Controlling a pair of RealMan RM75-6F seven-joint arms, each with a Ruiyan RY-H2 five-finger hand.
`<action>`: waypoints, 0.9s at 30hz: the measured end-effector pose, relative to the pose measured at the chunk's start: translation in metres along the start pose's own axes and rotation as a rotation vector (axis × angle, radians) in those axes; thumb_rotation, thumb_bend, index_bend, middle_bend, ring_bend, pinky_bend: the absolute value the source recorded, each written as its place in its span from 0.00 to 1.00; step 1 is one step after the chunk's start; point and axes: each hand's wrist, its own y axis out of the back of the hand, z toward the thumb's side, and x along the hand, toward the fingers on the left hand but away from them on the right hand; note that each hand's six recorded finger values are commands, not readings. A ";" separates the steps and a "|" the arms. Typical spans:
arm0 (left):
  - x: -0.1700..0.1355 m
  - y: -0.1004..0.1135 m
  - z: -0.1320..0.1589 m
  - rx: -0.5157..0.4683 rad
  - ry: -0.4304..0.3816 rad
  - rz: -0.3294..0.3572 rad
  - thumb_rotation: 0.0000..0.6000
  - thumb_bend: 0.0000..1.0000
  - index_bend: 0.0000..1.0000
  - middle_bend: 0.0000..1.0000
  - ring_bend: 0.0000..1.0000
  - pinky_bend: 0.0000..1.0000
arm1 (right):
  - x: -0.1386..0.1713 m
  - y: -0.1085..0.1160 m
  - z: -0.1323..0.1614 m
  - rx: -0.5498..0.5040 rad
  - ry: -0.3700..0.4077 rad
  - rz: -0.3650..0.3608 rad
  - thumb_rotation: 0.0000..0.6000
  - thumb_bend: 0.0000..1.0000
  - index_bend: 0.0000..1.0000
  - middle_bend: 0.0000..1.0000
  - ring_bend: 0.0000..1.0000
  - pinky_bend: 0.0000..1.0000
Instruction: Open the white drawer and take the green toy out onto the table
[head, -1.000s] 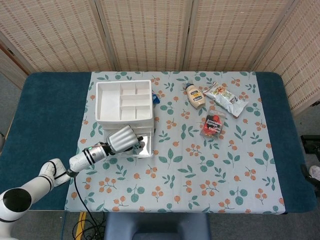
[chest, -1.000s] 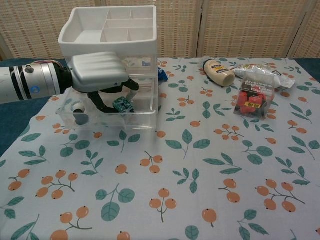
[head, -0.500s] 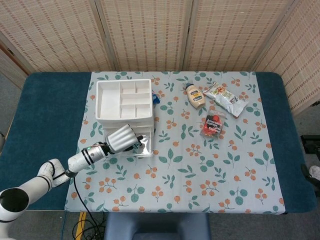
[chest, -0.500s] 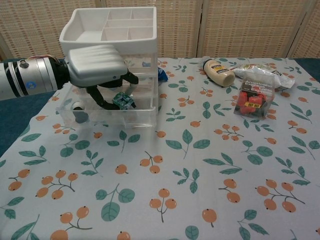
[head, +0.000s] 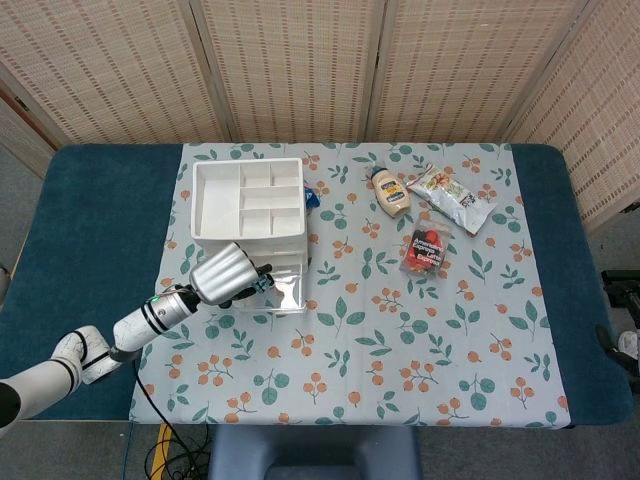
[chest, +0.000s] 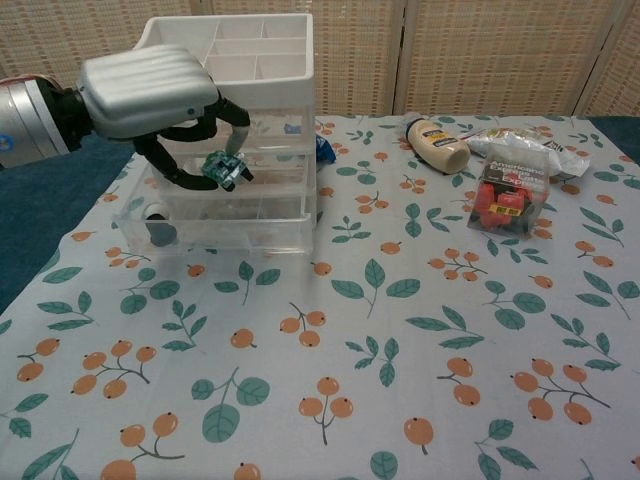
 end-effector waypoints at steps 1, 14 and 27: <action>-0.004 0.002 0.000 -0.002 0.003 0.001 1.00 0.23 0.52 0.95 1.00 1.00 | 0.000 0.000 0.000 -0.001 0.001 0.000 1.00 0.33 0.28 0.29 0.20 0.30; -0.066 0.022 0.025 -0.023 -0.015 -0.040 1.00 0.23 0.51 0.95 1.00 1.00 | -0.002 0.003 0.005 -0.005 0.017 -0.012 1.00 0.33 0.28 0.29 0.20 0.30; -0.085 0.002 0.073 -0.057 -0.111 -0.092 1.00 0.23 0.50 0.95 1.00 1.00 | 0.004 0.004 0.003 -0.007 0.008 -0.015 1.00 0.33 0.28 0.29 0.20 0.30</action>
